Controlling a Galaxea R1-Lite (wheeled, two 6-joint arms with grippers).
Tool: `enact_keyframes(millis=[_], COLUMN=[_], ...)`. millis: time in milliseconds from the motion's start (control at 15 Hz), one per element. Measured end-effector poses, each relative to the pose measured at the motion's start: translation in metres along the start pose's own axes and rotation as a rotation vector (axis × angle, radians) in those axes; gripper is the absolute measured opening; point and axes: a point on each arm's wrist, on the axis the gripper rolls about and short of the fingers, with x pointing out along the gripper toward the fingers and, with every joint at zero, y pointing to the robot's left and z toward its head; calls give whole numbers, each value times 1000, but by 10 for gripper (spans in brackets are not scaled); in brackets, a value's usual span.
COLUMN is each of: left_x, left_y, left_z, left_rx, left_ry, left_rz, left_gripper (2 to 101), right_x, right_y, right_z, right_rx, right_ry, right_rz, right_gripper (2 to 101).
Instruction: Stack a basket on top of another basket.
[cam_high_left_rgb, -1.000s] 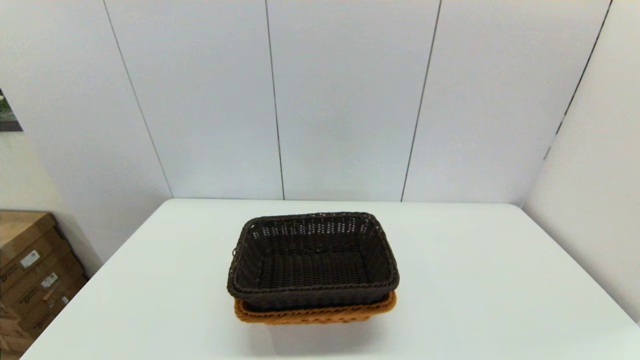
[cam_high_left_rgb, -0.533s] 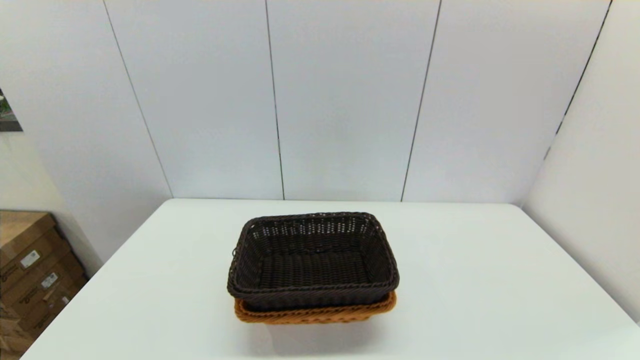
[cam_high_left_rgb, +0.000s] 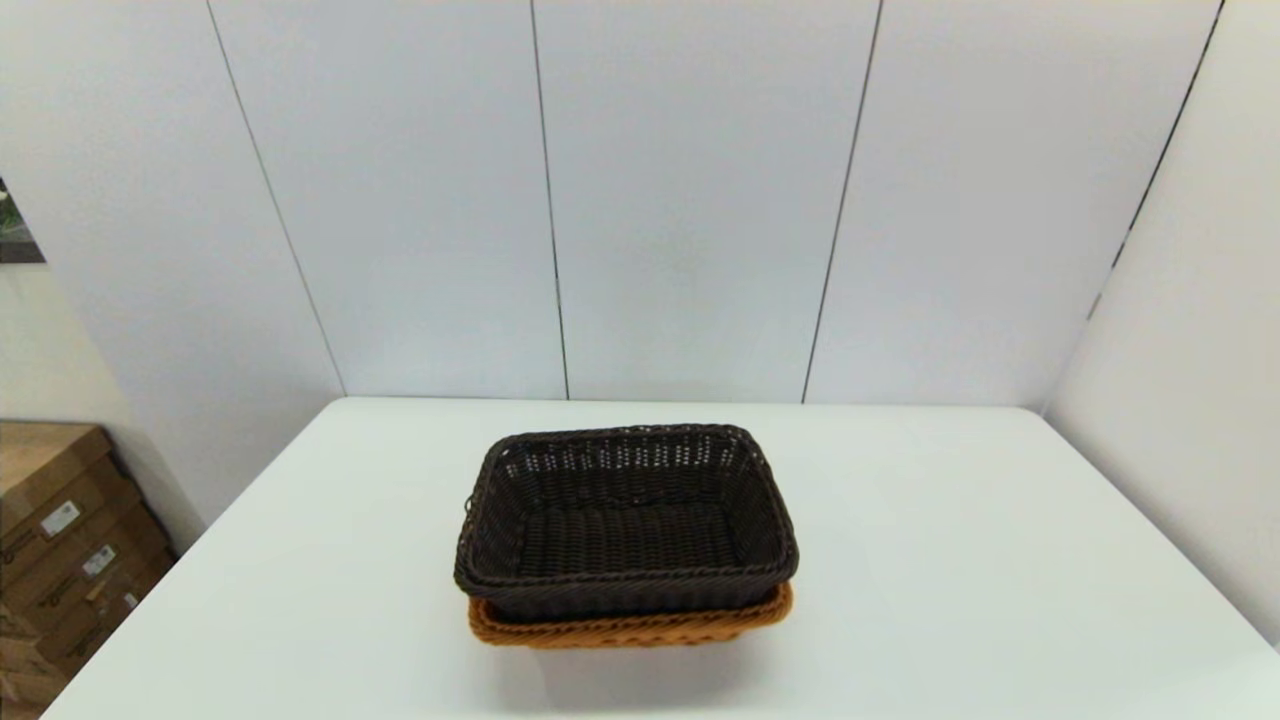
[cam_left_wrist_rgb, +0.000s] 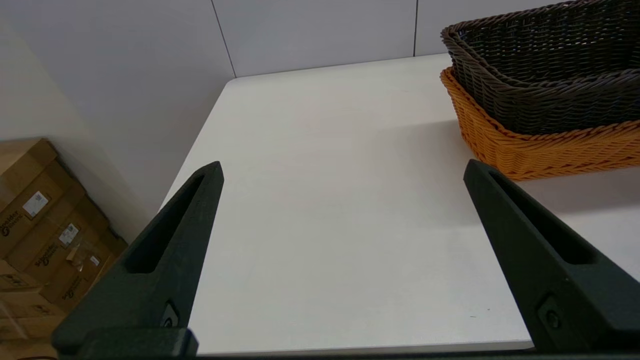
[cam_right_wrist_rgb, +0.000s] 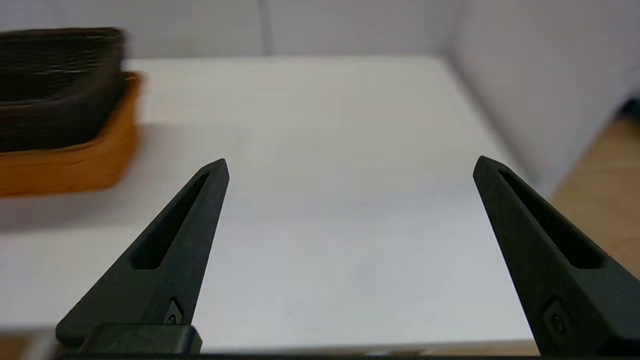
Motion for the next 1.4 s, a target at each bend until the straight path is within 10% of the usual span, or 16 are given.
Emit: enact_keyframes(millis=[333, 667, 1400], left_x=[0, 0, 0], left_y=[0, 0, 0], left_z=[0, 0, 0], left_rx=[0, 0, 0], left_ry=[0, 0, 0], left_rz=[0, 0, 1], left_gripper=[978, 978, 978], right_x=[11, 16, 17], right_y=[1, 5, 5], right_z=[-9, -18, -21], right_rx=[-71, -142, -93], right_ry=[-67, -60, -54], right_rz=[-15, 127, 135], right_gripper=[973, 973, 973])
